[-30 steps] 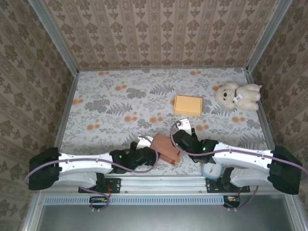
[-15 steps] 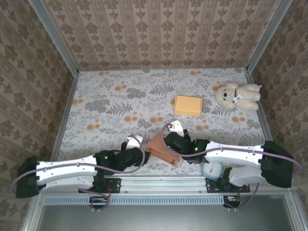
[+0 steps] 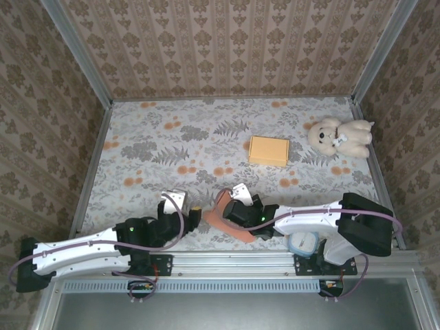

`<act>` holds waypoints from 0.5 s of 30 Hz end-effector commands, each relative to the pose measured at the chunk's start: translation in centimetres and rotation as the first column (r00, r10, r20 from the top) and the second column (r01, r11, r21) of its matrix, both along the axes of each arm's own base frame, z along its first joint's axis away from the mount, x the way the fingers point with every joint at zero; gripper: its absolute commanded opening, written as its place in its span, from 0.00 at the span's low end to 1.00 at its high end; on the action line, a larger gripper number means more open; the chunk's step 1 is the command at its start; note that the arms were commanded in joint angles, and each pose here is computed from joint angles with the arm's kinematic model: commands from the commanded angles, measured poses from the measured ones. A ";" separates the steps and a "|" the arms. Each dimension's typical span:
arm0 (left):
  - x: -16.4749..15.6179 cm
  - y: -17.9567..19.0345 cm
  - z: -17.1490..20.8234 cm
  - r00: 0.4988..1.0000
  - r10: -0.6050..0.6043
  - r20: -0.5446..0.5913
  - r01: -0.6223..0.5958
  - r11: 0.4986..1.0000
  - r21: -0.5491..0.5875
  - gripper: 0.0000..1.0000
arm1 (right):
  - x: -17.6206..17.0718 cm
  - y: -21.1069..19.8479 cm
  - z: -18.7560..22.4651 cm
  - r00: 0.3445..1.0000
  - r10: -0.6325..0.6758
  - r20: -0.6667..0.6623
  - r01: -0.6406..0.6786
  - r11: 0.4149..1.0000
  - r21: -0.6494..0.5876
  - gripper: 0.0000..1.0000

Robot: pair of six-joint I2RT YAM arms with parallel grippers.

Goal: Fold the paper box

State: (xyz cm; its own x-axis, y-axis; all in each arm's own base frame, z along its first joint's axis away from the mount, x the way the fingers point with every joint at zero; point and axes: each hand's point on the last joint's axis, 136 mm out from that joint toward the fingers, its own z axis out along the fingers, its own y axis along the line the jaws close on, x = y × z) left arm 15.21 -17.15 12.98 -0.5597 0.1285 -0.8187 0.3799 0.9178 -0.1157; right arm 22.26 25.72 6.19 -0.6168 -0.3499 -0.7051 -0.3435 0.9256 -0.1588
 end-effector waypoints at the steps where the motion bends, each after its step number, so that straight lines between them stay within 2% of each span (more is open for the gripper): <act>1: 0.4 -1.0 -0.9 1.000 0.016 -0.005 -0.016 0.999 -0.036 0.80 | 0.1 -0.6 -1.2 1.000 -0.020 0.006 0.021 0.999 -0.041 0.68; 6: 1.0 -2.4 -2.5 0.999 0.024 -0.032 -0.025 0.999 -0.034 0.80 | 1.0 -0.9 -1.4 0.999 -0.021 0.031 0.023 0.998 -0.062 0.68; 10: 2.2 -3.0 -3.3 0.997 0.037 -0.061 -0.039 0.999 -0.033 0.80 | 2.0 -0.4 -1.0 0.999 0.025 0.047 -0.024 0.999 -0.022 0.68; 15: 3.8 -3.4 -4.5 0.991 0.040 -0.130 -0.053 0.994 -0.101 0.78 | 3.8 -0.2 -0.5 0.997 0.055 0.047 -0.056 0.998 0.009 0.68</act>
